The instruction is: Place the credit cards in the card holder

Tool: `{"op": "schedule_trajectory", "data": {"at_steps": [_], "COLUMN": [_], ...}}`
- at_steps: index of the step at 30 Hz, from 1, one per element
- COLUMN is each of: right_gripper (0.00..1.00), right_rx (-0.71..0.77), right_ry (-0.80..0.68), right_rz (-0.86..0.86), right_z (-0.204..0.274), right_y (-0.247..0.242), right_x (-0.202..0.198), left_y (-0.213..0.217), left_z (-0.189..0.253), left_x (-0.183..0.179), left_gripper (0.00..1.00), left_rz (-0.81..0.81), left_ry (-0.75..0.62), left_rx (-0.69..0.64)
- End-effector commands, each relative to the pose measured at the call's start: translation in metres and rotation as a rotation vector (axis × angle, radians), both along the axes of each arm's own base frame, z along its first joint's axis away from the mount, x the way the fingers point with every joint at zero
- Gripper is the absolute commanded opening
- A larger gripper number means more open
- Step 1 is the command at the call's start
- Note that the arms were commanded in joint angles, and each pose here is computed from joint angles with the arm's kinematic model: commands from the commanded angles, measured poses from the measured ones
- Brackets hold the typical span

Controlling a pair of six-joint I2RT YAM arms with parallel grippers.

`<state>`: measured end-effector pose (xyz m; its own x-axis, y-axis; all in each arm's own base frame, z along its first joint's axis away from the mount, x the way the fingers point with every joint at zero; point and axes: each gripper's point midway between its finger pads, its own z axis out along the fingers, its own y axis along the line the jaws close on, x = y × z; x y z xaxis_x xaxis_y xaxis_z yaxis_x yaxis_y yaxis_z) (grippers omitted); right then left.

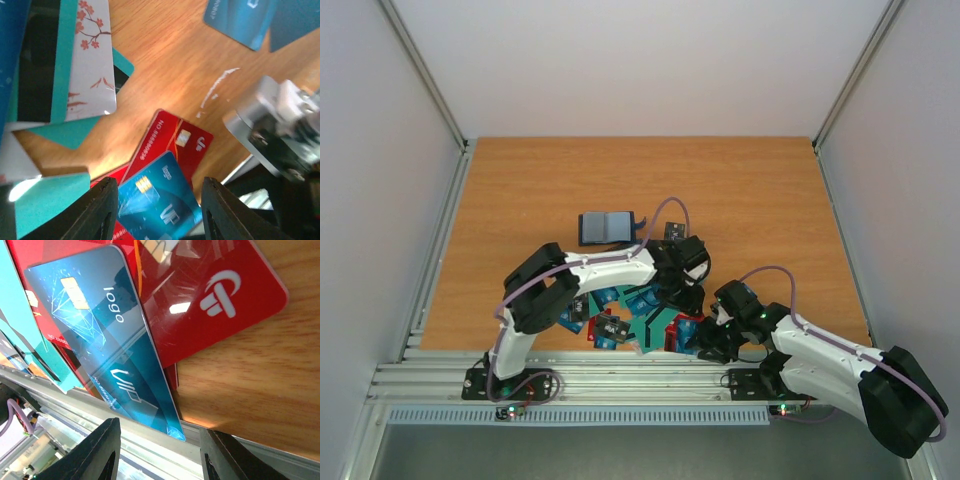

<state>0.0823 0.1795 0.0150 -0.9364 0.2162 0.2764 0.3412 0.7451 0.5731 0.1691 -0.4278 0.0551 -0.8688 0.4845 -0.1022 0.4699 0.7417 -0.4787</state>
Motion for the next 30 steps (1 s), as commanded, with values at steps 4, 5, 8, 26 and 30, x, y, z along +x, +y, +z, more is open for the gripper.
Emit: {"op": "schedule_trajectory", "data": {"at_steps": [4, 5, 8, 26, 30], "right_gripper": [0.45, 0.45, 0.45, 0.35, 0.27], "right_rx": [0.000, -0.001, -0.003, 0.001, -0.017], "right_ry": [0.001, 0.000, 0.002, 0.013, 0.006], "right_rz": [0.005, 0.006, 0.006, 0.032, 0.045], "right_z": [-0.003, -0.002, -0.003, -0.003, 0.002], "right_y": [0.000, 0.000, 0.000, 0.003, 0.001], "right_x": [-0.001, -0.001, -0.001, -0.001, -0.002], "left_y": [-0.006, -0.005, -0.003, -0.007, -0.009], "left_z": [-0.021, -0.022, -0.023, -0.029, -0.027], "left_x": [-0.003, -0.004, -0.009, -0.031, -0.029], "left_gripper": [0.48, 0.48, 0.48, 0.48, 0.48], "left_rz": [-0.062, -0.062, -0.057, -0.042, -0.044], "left_ry": [0.026, 0.033, 0.045, 0.078, 0.067], "left_rx": [0.042, 0.041, 0.032, 0.013, 0.014]}}
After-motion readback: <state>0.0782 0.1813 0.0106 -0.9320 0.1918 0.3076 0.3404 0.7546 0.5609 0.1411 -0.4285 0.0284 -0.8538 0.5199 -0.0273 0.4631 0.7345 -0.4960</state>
